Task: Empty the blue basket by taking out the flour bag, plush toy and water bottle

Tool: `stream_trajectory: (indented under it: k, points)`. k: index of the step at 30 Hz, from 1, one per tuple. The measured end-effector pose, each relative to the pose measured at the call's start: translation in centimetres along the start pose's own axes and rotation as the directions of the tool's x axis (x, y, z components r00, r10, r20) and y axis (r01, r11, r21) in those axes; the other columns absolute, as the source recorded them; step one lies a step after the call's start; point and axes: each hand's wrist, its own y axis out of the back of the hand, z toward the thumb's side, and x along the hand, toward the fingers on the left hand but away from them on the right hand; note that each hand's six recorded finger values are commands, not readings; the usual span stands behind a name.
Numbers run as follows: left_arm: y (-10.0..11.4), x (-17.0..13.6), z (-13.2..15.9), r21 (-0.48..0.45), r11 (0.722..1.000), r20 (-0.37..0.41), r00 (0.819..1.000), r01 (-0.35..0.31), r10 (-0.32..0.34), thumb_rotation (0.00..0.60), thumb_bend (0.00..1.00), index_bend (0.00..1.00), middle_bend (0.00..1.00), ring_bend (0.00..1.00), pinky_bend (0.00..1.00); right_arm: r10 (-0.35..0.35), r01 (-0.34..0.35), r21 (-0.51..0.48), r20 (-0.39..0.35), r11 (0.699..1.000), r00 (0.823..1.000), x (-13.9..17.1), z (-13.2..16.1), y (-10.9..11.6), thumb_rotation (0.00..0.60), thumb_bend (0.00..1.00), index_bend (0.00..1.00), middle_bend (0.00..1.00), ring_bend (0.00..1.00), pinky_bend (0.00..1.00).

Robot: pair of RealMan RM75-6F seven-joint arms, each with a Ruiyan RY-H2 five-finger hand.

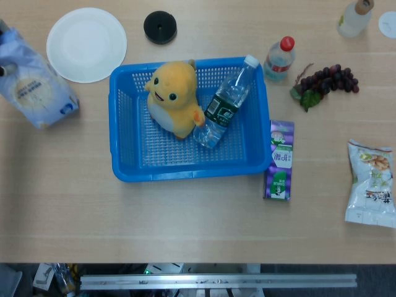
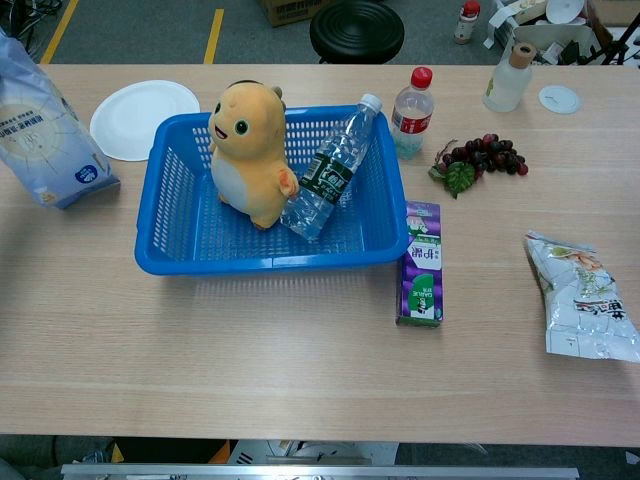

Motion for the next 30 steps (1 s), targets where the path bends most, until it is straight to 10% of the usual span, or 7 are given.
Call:
stream_trajectory:
  k: [24, 30]
  points:
    - [-2.0, -0.4, 8.4, -0.168, 0.972, 0.232, 0.965, 0.163, -0.121, 0.6, 0.21, 0.43, 0.46, 0.49, 0.67, -0.004, 0.004, -0.005, 0.017, 1.0, 1.0, 0.2, -0.7, 0.0, 0.6, 0.25, 0.24, 0.3, 0.22, 0.4]
    - [-2.5, 0.1, 8.1, -0.127, 0.976, 0.213, 0.966, 0.179, -0.15, 0.6, 0.21, 0.16, 0.24, 0.21, 0.48, -0.005, 0.005, -0.007, 0.024, 1.0, 1.0, 0.3, -1.0, 0.0, 0.6, 0.25, 0.24, 0.3, 0.22, 0.4]
